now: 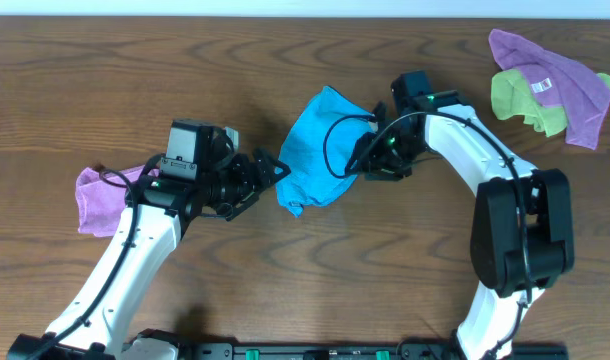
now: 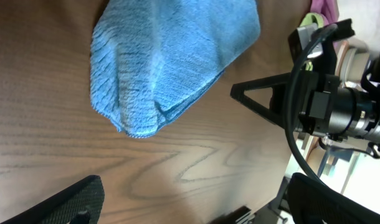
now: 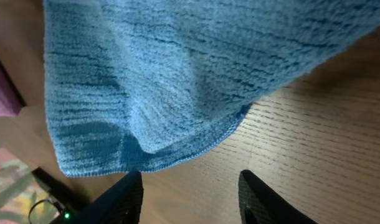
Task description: Fold the cloth
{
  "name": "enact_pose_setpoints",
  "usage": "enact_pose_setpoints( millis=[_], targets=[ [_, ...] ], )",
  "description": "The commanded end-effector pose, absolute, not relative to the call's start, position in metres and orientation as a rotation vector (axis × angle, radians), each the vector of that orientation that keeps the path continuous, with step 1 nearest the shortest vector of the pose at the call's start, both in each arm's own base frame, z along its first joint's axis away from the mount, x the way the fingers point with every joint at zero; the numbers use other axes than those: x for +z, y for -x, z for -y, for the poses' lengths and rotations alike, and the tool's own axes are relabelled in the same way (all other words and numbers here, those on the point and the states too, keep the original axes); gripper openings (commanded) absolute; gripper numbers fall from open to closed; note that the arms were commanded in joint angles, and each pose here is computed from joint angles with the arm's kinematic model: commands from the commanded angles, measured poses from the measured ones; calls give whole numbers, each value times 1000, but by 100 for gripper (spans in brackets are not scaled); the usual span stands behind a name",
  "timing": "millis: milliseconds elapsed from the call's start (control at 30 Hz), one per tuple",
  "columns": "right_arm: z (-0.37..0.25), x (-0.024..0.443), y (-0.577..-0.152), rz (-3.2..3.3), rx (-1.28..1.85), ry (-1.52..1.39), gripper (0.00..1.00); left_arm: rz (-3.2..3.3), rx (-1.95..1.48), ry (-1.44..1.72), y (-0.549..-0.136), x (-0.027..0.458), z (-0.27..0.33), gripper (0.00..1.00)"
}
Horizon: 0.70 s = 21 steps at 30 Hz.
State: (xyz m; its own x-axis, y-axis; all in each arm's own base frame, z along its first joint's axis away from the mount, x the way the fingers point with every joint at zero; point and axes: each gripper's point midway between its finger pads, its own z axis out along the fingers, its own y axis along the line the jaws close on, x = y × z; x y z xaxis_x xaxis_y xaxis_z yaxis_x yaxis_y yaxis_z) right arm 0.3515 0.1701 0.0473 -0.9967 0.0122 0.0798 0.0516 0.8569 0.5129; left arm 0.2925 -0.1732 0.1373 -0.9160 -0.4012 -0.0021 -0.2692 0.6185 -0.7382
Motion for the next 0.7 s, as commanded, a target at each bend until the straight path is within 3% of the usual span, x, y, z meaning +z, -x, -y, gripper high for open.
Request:
enact_pose_setpoints(
  millis=[0, 667],
  targets=[
    [-167, 41, -350, 2965, -757, 85, 49, -2661, -1177, 622, -298, 142, 174, 95],
    [-171, 7, -353, 2948, -701, 99, 46, -2661, -1187, 675, -298, 142, 174, 95]
  ],
)
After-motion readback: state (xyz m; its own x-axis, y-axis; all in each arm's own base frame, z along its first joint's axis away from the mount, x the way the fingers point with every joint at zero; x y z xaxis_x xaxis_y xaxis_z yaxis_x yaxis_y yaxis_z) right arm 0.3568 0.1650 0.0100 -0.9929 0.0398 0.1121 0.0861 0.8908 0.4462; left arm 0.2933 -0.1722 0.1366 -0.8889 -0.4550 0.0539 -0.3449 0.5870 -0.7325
